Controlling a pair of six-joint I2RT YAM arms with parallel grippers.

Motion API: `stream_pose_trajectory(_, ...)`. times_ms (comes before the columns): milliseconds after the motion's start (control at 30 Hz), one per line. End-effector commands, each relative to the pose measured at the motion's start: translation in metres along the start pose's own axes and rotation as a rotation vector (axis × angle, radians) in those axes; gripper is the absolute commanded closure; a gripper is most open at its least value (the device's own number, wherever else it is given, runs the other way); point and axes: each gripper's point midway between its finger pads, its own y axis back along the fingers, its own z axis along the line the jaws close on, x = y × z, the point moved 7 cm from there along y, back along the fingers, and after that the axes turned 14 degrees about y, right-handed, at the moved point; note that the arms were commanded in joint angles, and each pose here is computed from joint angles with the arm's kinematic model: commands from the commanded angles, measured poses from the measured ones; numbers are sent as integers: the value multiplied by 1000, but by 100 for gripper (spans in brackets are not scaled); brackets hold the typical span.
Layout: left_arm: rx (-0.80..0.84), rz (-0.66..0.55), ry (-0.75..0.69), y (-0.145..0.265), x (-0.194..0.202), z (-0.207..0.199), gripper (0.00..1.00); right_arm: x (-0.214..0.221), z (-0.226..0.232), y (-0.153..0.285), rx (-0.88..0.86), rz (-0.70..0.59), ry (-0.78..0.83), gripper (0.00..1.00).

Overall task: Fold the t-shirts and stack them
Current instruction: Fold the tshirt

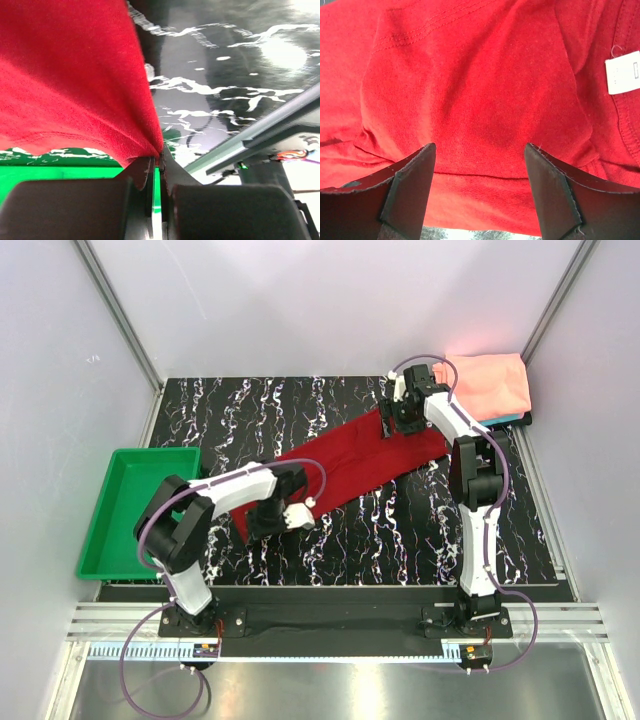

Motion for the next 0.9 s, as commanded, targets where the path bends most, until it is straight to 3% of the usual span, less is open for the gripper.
stream_pose_trajectory(0,51,-14,-28,12,-1,-19,100,-8,5,-3,-28,-25,-21,21)
stream_pose_trajectory(500,47,-47,-127,36,-36,-60,100,-19,33,-53,-183,-30,-120,20)
stream_pose_trajectory(867,98,-10,-270,29,-67,-112,100,-64,41,-103,-260,-200,-162,19)
